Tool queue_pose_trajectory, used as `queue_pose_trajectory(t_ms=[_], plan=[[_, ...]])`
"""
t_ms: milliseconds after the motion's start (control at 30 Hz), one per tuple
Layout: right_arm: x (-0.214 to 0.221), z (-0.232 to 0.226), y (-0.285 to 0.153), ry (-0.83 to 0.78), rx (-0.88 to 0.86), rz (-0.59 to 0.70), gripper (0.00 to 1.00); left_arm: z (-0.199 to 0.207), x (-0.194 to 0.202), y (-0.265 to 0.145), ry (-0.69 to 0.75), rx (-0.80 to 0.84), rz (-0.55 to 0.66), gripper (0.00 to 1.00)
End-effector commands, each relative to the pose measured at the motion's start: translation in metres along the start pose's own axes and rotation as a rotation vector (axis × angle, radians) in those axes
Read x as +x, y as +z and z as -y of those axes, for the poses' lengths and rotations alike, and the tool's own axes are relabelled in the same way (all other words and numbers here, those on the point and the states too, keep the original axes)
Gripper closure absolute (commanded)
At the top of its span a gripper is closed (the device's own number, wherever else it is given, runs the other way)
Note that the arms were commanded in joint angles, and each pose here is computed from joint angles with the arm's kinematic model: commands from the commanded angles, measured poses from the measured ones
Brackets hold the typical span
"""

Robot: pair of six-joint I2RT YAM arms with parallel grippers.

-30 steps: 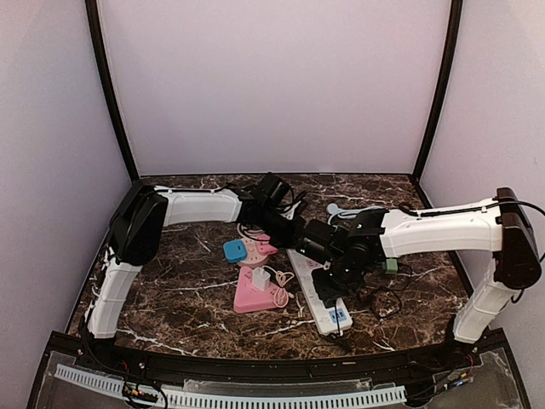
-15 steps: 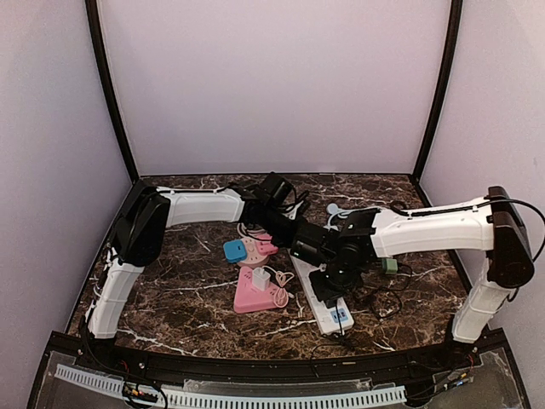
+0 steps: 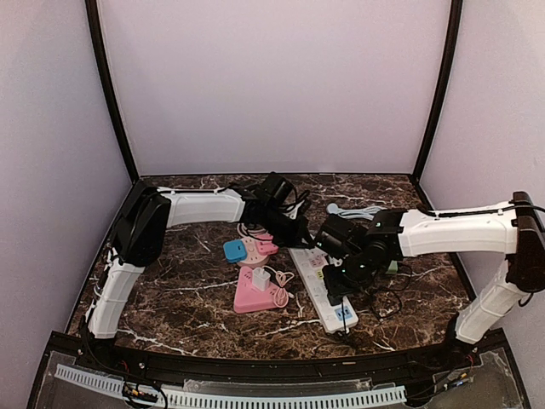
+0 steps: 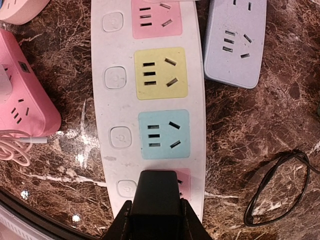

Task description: Pull the plug off the socket

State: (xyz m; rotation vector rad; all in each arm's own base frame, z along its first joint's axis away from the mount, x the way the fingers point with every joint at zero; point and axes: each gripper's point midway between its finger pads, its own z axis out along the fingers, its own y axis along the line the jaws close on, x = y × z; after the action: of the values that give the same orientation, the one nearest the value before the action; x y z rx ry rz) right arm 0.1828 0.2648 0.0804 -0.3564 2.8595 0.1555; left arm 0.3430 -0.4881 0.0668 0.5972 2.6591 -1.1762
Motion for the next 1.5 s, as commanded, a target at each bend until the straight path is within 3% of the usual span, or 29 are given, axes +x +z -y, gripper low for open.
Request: queue_pose_trajectory(t_ms=[0,333,633,1233,1467], plan=[[-0.029,-0.018,-0.018,0.052,-0.139,0.121,0.88,-0.047,0.069,0.03,-0.097,-0.14,-0.207,0.98],[-0.035,-0.019,-0.023,-0.018,-0.025,0.128,0.89,-0.048,0.073,0.032,-0.095,-0.15,-0.217,0.98],[-0.042,-0.005,-0.041,0.016,-0.04,0.179,0.88,-0.041,0.068,0.028,-0.088,-0.142,-0.21,0.98],[-0.152,0.154,-0.121,0.343,-0.047,0.567,0.86,0.003,0.031,0.002,-0.019,-0.083,-0.13,0.98],[-0.176,0.231,-0.133,0.468,0.048,0.651,0.86,0.01,0.025,-0.004,-0.009,-0.08,-0.114,0.98]])
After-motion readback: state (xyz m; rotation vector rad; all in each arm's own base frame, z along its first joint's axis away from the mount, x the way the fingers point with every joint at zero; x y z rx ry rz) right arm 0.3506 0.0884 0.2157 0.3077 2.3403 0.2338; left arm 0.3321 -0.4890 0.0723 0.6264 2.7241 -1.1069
